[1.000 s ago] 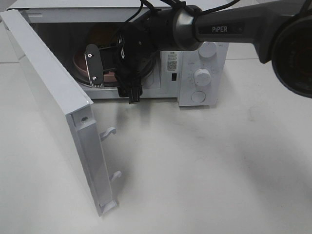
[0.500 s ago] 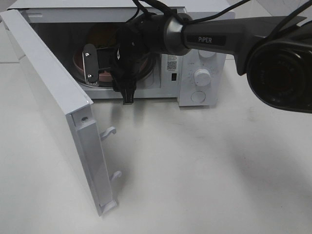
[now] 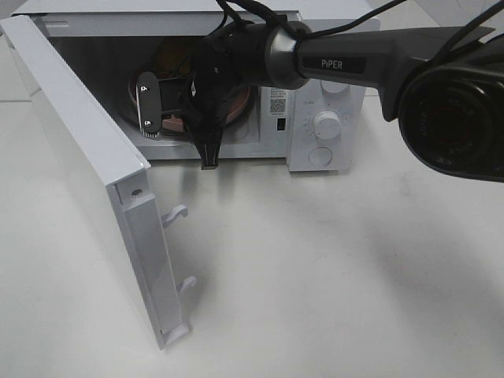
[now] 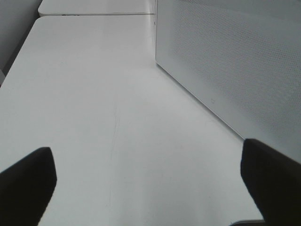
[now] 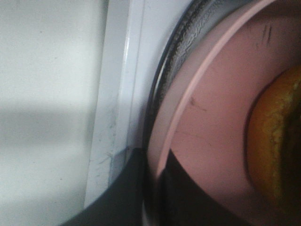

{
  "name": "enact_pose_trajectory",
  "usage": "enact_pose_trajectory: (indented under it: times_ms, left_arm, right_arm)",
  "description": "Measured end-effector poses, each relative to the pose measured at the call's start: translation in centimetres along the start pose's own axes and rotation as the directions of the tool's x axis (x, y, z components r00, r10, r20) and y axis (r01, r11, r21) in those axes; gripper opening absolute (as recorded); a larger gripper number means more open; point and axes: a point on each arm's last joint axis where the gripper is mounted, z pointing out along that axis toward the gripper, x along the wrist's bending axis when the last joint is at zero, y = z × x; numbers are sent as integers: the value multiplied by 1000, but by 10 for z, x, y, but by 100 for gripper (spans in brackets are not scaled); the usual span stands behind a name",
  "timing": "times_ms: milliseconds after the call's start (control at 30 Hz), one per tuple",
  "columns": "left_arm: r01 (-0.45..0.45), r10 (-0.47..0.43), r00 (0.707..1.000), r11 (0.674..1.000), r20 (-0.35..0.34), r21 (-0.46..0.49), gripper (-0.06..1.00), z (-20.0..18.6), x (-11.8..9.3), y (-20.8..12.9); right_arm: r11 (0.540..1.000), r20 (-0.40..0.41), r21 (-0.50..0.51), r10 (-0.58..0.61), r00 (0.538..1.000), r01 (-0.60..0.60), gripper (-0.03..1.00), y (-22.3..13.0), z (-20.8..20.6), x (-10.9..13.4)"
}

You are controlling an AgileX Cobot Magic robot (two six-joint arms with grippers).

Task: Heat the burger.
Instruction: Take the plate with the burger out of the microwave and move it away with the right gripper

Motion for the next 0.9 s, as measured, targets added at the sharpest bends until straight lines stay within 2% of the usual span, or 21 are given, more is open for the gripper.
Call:
enact_pose_trajectory:
  times_ms: [400, 533, 900]
  left_arm:
    - [0, 0, 1000, 1000, 0, 0, 99, 0, 0, 0]
    - [0, 0, 1000, 1000, 0, 0, 99, 0, 0, 0]
    - [0, 0, 1000, 1000, 0, 0, 99, 0, 0, 0]
  right_arm:
    - [998, -44, 8, -65, 997, 66, 8, 5, -12, 6]
    - [990, -62, 1, -138, 989, 138, 8, 6, -23, 13]
    - [978, -33, -31, -208, 978, 207, 8, 5, -47, 25]
